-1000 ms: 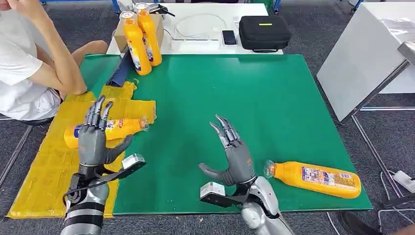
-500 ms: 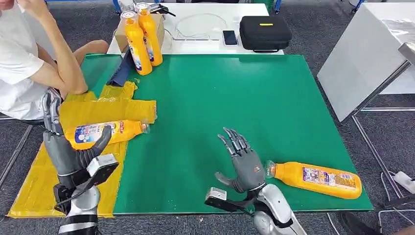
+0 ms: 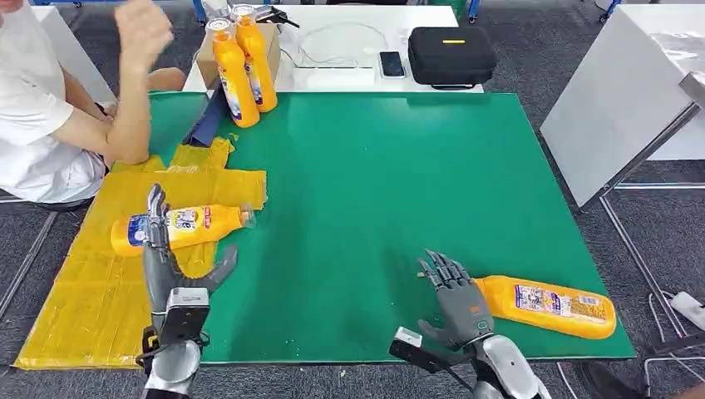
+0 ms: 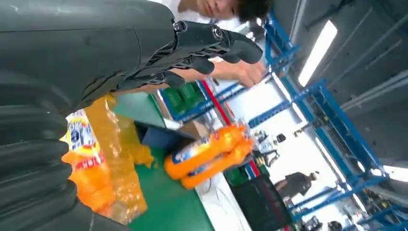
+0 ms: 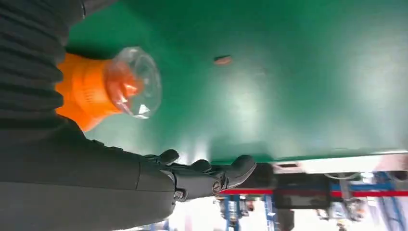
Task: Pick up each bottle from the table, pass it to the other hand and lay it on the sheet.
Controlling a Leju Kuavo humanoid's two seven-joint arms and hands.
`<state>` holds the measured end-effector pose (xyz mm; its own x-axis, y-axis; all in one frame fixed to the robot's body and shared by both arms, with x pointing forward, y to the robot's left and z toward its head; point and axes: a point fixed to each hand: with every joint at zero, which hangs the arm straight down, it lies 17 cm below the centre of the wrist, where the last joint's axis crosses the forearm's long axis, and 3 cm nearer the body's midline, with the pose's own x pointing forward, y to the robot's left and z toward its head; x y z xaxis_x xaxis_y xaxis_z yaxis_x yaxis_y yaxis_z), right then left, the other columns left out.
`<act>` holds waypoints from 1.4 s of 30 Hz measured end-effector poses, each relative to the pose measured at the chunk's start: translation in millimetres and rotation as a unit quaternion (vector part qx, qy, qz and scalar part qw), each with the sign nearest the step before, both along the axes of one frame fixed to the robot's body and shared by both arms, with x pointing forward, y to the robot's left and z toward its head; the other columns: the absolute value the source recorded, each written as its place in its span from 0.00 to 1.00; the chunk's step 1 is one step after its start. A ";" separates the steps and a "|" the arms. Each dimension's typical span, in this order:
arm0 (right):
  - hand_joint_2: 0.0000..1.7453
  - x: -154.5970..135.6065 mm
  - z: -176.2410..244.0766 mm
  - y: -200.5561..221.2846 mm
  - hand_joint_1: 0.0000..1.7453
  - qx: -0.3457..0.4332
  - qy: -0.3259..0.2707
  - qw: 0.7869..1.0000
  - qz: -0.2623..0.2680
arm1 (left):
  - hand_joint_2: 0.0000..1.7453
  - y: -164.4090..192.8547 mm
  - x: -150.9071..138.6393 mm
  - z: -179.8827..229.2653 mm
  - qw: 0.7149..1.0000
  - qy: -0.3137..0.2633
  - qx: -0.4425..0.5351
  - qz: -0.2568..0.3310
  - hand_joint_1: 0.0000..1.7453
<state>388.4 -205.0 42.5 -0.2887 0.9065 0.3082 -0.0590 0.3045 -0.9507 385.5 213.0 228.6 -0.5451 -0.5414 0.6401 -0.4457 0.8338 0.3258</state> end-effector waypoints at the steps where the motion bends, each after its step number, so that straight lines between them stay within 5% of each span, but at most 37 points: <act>1: 1.00 0.2 -1.6 -5.7 0.00 -0.002 0.002 1.000 -0.008 | 1.00 -5.0 -0.8 -0.8 1.000 0.002 0.000 -0.008 0.00; 20: 1.00 0.5 -11.3 -101.7 0.00 -0.044 0.011 0.993 -0.111 | 1.00 -29.2 6.1 -25.2 0.997 0.049 -0.033 -0.059 0.00; 42: 1.00 3.9 -8.1 -153.4 0.00 -0.063 0.006 0.984 -0.164 | 1.00 -32.1 13.2 -27.7 0.996 0.053 -0.033 -0.063 0.00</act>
